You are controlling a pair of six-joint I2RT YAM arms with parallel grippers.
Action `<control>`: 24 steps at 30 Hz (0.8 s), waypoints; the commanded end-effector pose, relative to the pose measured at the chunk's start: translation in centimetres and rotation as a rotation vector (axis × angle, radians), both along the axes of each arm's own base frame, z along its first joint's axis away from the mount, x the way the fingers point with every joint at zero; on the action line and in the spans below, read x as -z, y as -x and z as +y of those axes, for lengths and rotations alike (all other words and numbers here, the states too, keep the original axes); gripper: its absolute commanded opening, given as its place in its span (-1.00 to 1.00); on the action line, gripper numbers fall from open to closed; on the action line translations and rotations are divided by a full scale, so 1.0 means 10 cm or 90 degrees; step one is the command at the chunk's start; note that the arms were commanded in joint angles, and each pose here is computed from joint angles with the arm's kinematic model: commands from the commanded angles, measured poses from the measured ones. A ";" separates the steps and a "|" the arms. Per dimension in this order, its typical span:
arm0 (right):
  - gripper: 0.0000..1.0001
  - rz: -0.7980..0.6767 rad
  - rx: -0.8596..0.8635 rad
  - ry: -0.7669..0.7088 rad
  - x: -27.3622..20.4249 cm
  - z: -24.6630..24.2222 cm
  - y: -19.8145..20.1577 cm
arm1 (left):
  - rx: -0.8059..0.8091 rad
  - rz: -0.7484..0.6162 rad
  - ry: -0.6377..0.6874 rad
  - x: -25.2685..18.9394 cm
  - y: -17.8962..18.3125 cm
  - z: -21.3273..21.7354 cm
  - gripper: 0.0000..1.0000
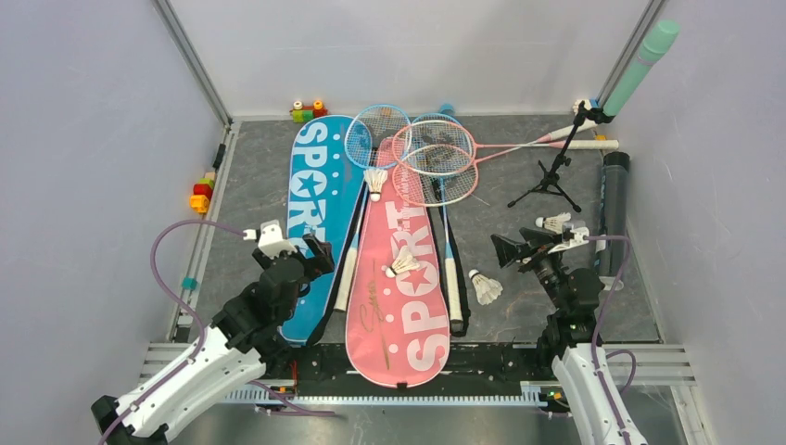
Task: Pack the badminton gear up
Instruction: Pick up the shuttle tube at the center of the board.
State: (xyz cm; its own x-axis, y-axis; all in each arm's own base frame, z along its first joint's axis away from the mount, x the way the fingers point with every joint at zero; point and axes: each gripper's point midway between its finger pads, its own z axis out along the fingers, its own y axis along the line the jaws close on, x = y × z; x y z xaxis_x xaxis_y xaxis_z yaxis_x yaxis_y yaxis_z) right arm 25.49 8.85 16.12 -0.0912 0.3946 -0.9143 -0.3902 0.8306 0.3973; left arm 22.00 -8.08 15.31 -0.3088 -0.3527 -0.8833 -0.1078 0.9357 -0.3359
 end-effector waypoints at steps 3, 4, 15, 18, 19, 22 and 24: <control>0.96 -0.015 -0.041 -0.018 0.18 0.11 0.10 | -0.035 -0.010 0.013 -0.01 -0.09 0.00 1.00; 0.96 -0.022 -0.047 -0.021 0.17 0.12 0.11 | -0.033 -0.012 0.013 -0.01 -0.11 -0.01 1.00; 0.96 0.167 0.157 0.074 0.50 -0.45 -0.15 | 0.019 -0.114 0.040 -0.38 -0.48 -0.43 1.00; 0.96 0.248 0.296 0.148 0.51 -0.88 -0.16 | 0.029 -0.100 0.012 -0.32 -0.57 -0.51 1.00; 0.96 0.292 0.347 0.178 0.54 -1.05 -0.11 | 0.031 -0.094 0.002 -0.30 -0.59 -0.53 1.00; 0.96 0.370 0.466 0.269 0.45 -1.44 -0.03 | 0.047 -0.077 -0.018 -0.25 -0.63 -0.60 1.00; 0.96 0.405 0.523 0.311 0.39 -1.65 0.01 | 0.075 -0.077 -0.017 -0.21 -0.63 -0.68 1.00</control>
